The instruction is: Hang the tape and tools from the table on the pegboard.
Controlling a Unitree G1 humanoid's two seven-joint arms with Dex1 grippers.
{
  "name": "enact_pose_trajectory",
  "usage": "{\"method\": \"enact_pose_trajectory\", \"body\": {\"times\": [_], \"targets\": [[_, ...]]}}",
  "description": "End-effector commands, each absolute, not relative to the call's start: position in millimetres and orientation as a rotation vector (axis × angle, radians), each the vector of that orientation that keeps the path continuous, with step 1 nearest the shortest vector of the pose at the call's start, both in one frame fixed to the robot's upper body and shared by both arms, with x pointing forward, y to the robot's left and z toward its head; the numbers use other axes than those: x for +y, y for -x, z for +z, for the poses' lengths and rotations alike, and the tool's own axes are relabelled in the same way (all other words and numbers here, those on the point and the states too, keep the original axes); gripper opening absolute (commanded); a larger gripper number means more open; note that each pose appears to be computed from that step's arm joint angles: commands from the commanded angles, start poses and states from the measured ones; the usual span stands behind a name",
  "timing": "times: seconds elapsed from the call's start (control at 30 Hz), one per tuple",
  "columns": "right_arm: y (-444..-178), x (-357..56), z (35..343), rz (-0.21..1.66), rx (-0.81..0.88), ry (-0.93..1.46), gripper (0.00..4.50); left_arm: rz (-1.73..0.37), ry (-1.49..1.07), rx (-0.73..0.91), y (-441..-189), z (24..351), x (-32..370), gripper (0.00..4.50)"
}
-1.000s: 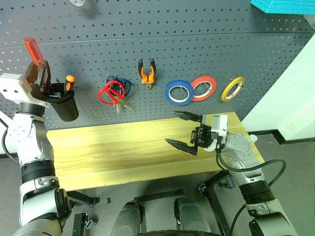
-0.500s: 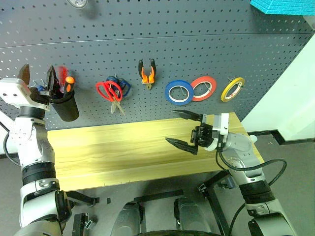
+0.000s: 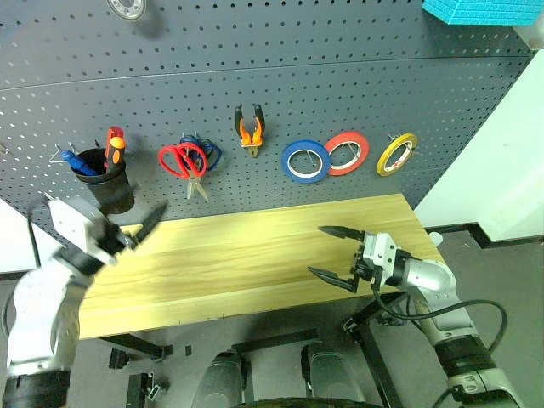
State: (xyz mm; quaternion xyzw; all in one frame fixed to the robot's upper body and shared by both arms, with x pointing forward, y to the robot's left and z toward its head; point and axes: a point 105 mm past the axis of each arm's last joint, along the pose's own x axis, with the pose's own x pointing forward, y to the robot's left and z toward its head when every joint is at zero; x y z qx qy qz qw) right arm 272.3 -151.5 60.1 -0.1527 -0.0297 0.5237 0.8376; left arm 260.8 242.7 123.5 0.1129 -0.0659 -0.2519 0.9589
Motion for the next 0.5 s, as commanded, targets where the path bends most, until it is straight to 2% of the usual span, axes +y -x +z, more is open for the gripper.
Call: {"method": "enact_pose_trajectory", "body": {"times": [0.03,0.13,0.27,0.37,0.5], "targets": [[-271,-183,47,1.028,-0.014,0.357,4.5,-0.478,-0.284,-0.083,-249,89,244,3.37],[-268,-206,31,0.956,0.048,0.358,4.5,-0.444,-0.322,0.0,-234,49,253,3.37],[-260,-245,12,0.841,0.153,0.348,4.5,-0.372,-0.292,0.17,-194,-15,267,3.37],[-255,-260,5,0.799,0.189,0.361,4.5,-0.343,-0.283,0.207,-176,-33,268,3.37],[-256,-266,1,0.778,0.202,0.36,4.5,-0.337,-0.281,0.209,-172,-40,267,3.37]]}}
